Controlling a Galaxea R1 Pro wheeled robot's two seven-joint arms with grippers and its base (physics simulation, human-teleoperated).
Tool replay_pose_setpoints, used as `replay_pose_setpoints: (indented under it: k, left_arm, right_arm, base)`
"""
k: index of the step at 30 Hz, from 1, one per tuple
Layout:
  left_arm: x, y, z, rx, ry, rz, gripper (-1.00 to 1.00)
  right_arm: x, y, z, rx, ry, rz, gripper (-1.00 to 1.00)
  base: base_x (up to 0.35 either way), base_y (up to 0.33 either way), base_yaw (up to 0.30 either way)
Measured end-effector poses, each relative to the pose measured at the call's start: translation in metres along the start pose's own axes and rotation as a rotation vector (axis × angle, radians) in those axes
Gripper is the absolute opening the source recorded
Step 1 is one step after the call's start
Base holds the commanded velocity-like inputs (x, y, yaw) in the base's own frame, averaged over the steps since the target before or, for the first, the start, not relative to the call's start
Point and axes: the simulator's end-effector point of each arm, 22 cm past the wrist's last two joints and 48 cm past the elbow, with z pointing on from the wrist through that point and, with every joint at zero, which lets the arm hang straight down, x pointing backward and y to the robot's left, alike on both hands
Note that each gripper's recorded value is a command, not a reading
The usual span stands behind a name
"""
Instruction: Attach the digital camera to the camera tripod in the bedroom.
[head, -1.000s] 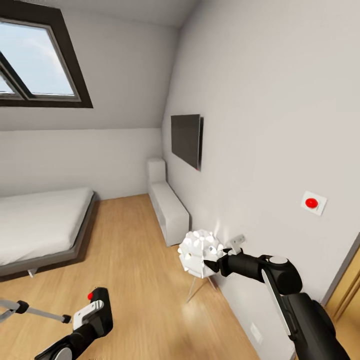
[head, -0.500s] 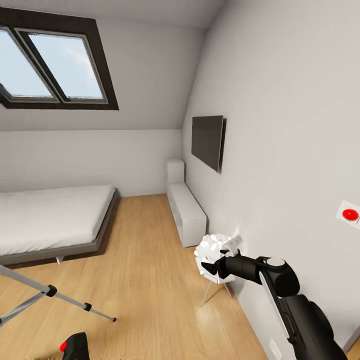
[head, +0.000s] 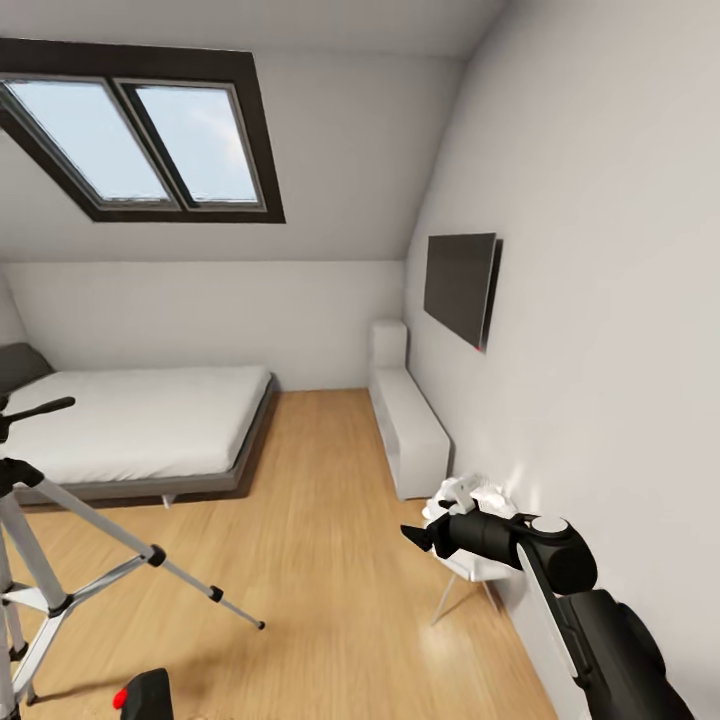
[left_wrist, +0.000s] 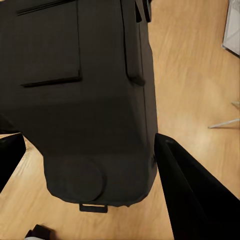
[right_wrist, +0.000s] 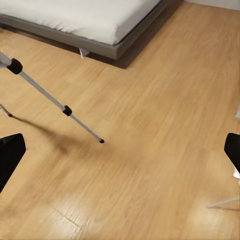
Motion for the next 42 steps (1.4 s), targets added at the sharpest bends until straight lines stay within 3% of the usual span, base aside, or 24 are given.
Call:
replay_pose_setpoints:
  k: [7, 13, 18, 42]
  left_arm:
    - [0.000, 0.002, -0.001, -0.002, -0.003, -0.003, -1.00]
    - [-0.010, 0.027, -0.008, -0.044, -0.026, -0.072, -1.00]
    - [-0.016, 0.033, -0.013, -0.048, -0.042, -0.096, -1.00]
    - [-0.024, 0.039, -0.017, -0.050, -0.066, -0.113, -1.00]
  right_arm:
    - [-0.001, 0.001, -0.001, -0.001, -0.002, -0.002, 1.00]
    - [-0.001, 0.001, -0.001, 0.000, -0.003, -0.003, 1.00]
    - [-0.002, 0.002, -0.002, -0.001, -0.004, -0.006, 1.00]
    - [-0.005, 0.008, -0.003, -0.007, -0.009, -0.020, 1.00]
  base:
    - [0.000, 0.000, 0.270]
    - [0.000, 0.000, 0.270]
    - [0.000, 0.000, 0.271]
    - [0.000, 0.000, 0.271]
